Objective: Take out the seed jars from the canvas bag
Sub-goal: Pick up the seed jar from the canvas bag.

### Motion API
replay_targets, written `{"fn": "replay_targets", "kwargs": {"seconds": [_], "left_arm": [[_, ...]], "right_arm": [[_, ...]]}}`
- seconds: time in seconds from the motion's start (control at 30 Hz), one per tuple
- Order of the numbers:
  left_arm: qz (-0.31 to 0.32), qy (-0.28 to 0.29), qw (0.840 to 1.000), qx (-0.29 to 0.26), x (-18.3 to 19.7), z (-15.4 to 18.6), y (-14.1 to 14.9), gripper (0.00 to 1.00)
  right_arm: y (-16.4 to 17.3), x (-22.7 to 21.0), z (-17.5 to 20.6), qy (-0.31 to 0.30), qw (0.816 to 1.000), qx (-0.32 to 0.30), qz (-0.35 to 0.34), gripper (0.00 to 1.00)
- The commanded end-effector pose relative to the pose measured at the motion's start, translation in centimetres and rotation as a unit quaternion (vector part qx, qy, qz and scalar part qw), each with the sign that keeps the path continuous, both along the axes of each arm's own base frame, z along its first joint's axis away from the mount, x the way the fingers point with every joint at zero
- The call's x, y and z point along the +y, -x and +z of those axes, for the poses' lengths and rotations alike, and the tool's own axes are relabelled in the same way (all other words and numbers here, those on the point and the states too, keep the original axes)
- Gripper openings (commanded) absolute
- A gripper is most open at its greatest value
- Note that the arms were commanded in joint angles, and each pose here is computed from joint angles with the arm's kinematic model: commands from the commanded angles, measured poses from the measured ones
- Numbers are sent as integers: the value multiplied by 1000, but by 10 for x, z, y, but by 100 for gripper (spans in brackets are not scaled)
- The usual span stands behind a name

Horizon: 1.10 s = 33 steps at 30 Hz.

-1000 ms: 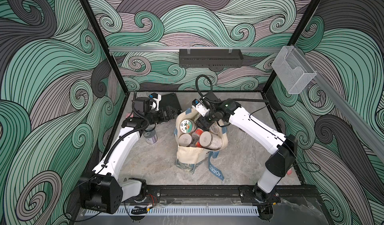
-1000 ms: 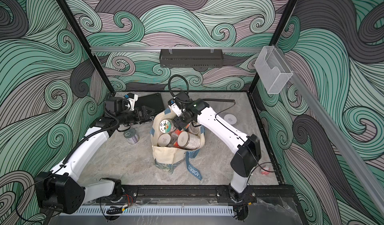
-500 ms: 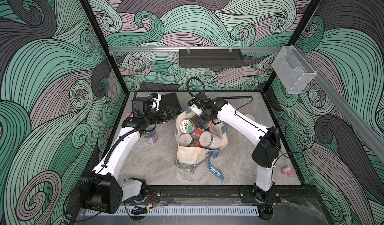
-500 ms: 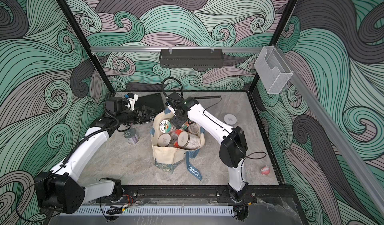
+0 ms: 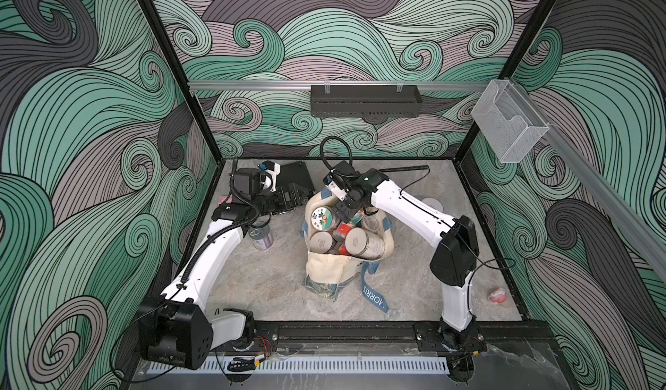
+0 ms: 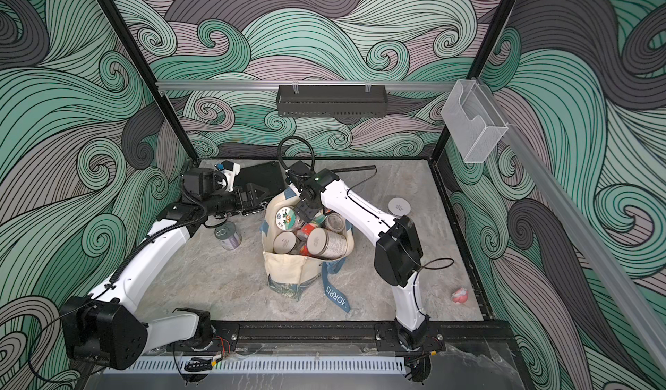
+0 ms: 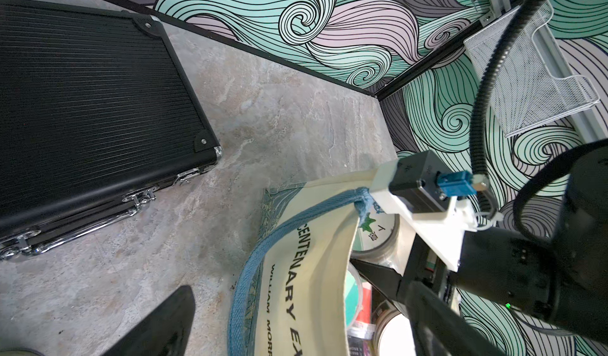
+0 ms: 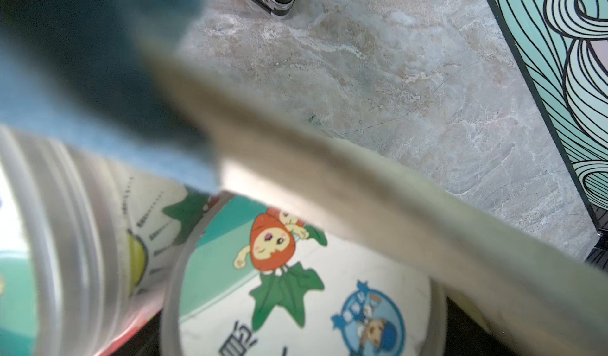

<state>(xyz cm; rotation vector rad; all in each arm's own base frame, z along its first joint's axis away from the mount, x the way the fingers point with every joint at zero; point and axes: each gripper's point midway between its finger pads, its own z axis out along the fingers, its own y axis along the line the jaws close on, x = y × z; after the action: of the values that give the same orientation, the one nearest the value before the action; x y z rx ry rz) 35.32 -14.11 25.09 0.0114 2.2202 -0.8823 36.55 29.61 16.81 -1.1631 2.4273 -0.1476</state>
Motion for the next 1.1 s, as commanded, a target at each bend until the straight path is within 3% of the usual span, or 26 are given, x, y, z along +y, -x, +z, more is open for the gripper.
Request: {"fn": "replay_targets", "kwargs": {"seconds": [0.0, 0.3, 0.5, 1.07], "left_arm": [[-12, 5, 1000, -11, -6, 7, 3, 98], [-16, 4, 1000, -18, -9, 11, 5, 98], [-17, 4, 1000, -20, -9, 13, 6, 98], [-16, 0, 1000, -14, -9, 7, 4, 98]], "right_arm": [[2, 3, 13, -30, 999, -20, -11, 84], [14, 3, 49, -112, 992, -63, -5, 73], [26, 0, 68, -169, 981, -99, 5, 72], [92, -35, 146, -332, 912, -229, 76, 73]]}}
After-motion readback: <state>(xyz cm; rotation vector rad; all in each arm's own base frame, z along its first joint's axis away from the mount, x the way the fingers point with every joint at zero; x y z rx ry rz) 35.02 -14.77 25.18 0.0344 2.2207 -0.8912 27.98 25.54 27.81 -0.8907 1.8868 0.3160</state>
